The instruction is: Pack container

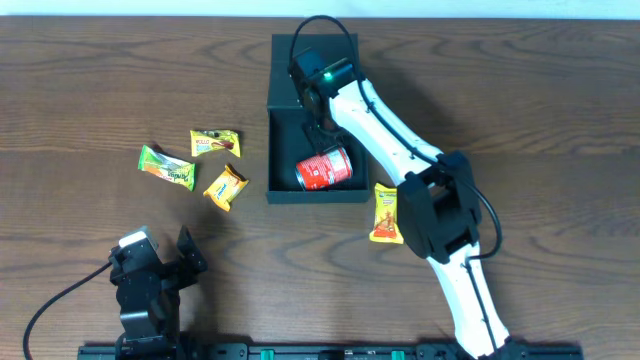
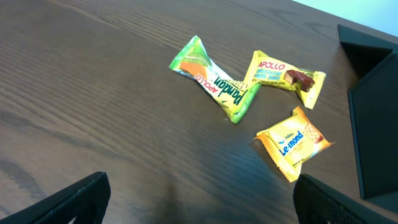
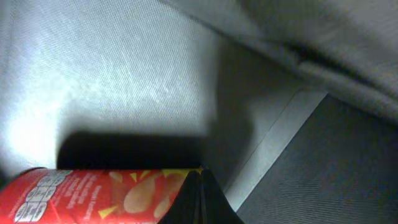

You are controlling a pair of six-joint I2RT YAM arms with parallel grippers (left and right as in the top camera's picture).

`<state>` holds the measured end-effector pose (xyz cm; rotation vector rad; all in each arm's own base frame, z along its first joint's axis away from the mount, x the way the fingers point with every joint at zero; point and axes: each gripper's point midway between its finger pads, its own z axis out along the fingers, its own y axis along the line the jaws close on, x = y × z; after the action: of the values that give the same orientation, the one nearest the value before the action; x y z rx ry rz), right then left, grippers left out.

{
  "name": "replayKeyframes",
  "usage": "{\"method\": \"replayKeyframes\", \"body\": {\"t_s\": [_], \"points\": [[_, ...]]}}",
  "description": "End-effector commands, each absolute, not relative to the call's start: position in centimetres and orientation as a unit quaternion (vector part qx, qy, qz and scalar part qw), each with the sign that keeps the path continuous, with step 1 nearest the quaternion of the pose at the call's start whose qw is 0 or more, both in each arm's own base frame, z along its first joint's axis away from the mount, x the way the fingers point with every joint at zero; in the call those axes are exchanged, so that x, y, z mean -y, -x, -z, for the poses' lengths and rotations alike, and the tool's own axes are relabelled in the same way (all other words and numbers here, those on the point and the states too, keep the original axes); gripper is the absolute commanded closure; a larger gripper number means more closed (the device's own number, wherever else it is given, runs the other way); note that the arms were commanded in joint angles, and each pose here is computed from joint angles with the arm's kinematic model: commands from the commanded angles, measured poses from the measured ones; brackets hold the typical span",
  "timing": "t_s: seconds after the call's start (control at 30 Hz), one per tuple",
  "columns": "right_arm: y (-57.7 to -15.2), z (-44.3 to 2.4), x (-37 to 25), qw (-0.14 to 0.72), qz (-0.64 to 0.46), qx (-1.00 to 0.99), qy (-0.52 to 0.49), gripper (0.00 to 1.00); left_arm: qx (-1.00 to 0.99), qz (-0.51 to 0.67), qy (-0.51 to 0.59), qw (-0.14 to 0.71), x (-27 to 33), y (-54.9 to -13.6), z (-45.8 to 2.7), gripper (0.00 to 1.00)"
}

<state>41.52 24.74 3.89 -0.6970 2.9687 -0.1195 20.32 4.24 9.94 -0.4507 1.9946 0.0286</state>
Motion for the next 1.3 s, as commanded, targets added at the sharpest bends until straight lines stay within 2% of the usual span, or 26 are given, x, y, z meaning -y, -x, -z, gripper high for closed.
{"method": "replayKeyframes", "body": {"t_s": [0.0,0.4,0.6,0.8,1.07,1.27], "points": [[-40.8,-2.4,-24.9,0.021,0.036,-0.97,0.238,0.98,-0.836,-0.017,0.178,0.518,-4.2,-20.3,-9.5,0.05],[-37.8,-2.5,-24.1,-0.045,0.027,-0.97,0.236,0.98,-0.836,-0.017,0.178,0.518,-4.2,-20.3,-9.5,0.05],[-37.6,-2.5,-23.8,-0.051,0.032,-0.97,0.236,0.99,-0.836,-0.017,0.178,0.518,-4.2,-20.3,-9.5,0.05],[-39.0,-3.3,-24.8,-0.012,0.018,-0.973,0.23,0.98,-0.836,-0.017,0.178,0.518,-4.2,-20.3,-9.5,0.05],[-41.6,-8.6,-27.6,0.088,-0.019,-0.968,0.234,0.98,-0.836,-0.017,0.178,0.518,-4.2,-20.3,-9.5,0.05],[-40.6,-10.5,-30.6,0.119,-0.037,-0.957,0.261,0.98,-0.836,-0.017,0.178,0.518,-4.2,-20.3,-9.5,0.05]]}}
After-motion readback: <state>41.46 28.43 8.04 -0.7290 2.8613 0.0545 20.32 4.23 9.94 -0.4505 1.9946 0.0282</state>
